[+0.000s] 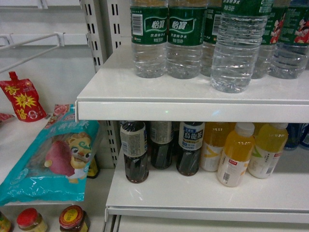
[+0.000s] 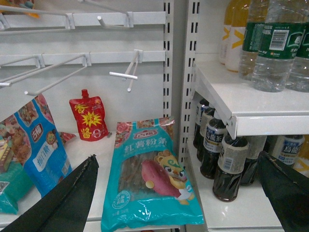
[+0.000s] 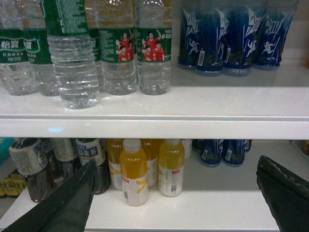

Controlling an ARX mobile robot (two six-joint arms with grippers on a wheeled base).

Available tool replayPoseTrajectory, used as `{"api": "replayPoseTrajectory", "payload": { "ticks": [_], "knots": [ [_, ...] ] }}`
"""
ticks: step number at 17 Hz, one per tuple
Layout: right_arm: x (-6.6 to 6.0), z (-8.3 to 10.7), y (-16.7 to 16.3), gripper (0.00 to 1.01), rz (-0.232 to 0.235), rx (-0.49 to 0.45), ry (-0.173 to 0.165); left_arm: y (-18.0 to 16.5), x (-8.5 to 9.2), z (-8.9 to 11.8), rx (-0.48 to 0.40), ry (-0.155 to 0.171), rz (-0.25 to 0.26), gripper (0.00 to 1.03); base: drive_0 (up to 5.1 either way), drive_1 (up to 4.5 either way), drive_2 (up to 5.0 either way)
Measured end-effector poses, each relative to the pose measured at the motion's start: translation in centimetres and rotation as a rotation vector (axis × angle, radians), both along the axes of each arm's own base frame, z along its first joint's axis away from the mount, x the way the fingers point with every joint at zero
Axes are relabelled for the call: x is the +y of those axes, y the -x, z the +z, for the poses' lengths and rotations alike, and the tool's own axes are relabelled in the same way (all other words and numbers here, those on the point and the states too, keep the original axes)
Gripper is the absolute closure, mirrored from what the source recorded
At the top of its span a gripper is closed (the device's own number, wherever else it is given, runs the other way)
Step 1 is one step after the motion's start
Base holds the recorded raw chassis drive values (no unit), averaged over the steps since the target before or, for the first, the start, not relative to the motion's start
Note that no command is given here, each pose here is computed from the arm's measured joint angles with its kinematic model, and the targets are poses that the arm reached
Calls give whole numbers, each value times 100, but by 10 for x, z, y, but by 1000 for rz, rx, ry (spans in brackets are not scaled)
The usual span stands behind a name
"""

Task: Move water from second to third shelf

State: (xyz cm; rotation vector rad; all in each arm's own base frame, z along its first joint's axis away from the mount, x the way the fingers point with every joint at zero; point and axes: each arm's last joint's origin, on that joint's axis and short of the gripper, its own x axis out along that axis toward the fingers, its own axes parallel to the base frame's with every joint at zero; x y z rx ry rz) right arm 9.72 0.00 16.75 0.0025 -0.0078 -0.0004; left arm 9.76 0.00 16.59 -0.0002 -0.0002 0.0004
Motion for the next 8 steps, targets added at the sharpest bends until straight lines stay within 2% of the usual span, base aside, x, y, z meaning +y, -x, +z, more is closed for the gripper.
{"api": "replayPoseTrajectory", "payload": {
  "ticks": [8],
  "knots": [
    [0,0,0,3,0,3,0,0,0,0,2,0,-1,5,0,0,0]
  ]
}}
